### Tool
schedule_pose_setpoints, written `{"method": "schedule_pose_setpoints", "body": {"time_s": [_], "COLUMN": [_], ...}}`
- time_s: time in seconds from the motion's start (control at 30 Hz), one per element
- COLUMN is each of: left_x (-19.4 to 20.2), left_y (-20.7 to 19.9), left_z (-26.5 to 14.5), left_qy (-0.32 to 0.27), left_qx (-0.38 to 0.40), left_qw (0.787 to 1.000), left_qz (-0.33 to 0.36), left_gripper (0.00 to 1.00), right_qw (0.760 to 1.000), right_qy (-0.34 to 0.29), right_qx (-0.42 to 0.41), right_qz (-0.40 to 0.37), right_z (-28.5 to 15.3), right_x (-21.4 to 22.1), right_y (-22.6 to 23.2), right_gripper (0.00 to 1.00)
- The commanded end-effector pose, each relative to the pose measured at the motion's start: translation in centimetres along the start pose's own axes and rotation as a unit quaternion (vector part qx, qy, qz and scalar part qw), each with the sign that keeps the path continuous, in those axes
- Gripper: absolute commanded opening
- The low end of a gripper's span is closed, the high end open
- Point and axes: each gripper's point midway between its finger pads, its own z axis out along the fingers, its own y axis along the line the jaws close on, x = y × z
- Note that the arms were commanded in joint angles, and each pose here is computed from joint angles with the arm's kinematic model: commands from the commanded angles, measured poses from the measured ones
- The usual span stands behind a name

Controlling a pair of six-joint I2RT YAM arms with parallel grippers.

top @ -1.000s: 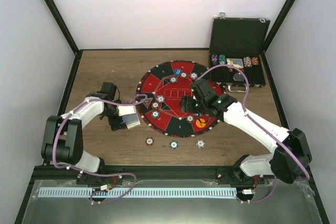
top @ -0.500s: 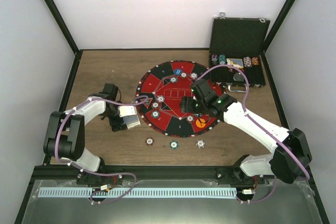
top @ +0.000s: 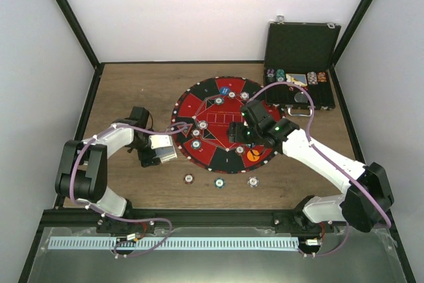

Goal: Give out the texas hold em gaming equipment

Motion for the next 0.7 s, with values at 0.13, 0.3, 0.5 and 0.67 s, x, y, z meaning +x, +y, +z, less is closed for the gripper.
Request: {"method": "schedule_pose_setpoints", "body": {"time_s": [0.13,0.3,0.5,0.67], "left_x": [0.12,-0.33,-0.06,0.03], "left_y": [-0.12,0.08,-0.21,-0.61], "left_z": [1.02,1.08,1.45,1.77], "left_qy": [0.007,-0.003,0.0,0.002], "left_qx": [0.01,0.011,0.014,0.026], "left_qw": [1.0,1.0,1.0,0.999], "left_qz": [0.015,0.014,0.018,0.019], "left_gripper": [0.98,0.94,0.89,0.85], "right_qw": [1.0,1.0,1.0,1.0], "right_qy": [-0.006,-0.002,0.001,0.003], "right_qx": [-0.02,-0.016,-0.02,-0.026], "right_qz": [0.0,-0.004,-0.006,-0.005], "right_z": [-0.77,-0.5,-0.32,-0.33], "right_x": [-0.25,-0.08,0.33,0.57], "right_y": [1.09,0.99,0.96,1.0], "right_gripper": [0.77,0.76,0.75,0.74]}}
